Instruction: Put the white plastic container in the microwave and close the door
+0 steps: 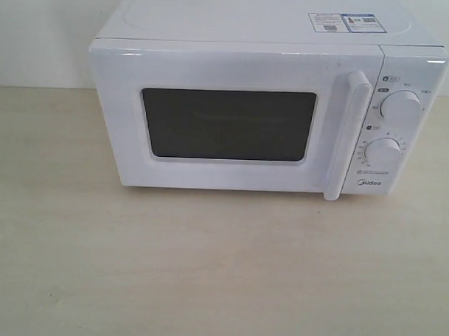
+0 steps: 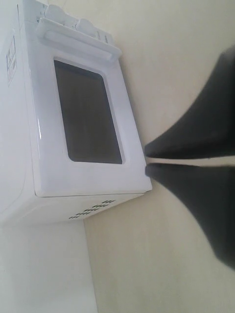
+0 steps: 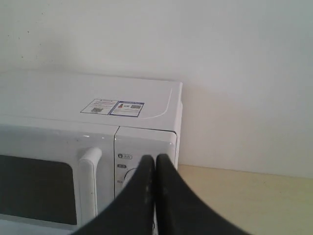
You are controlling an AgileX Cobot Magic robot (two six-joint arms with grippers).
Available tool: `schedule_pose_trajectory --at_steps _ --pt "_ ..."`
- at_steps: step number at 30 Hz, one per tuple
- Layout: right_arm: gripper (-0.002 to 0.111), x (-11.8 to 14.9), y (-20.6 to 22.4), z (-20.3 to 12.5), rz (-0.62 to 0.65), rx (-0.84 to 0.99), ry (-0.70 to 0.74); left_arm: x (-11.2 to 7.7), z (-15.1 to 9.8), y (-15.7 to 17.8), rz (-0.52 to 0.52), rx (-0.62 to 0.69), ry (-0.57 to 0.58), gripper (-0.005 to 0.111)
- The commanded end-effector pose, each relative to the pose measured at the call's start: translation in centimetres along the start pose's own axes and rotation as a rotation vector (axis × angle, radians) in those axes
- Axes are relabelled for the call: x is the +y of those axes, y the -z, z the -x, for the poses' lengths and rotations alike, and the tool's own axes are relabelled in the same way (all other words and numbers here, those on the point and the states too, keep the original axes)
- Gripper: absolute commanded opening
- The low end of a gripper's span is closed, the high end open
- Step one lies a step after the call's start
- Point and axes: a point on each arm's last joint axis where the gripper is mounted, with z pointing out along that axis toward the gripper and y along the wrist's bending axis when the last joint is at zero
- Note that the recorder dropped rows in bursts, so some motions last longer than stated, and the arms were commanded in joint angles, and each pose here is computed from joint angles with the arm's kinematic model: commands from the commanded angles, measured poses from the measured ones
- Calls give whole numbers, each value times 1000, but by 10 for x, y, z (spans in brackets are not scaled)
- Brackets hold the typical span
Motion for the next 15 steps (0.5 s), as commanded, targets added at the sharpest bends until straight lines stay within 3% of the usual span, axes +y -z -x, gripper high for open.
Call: schedule_pose_trajectory --at_steps 1,10,15 --pt "0 0 21 -18 -20 -35 5 0 -1 0 1 -2 -6 4" --pt "0 -1 50 -70 -107 2 -46 0 -1 0 1 -2 -6 4" --pt "0 0 47 -101 -120 174 -50 0 -1 0 1 -2 -6 4"
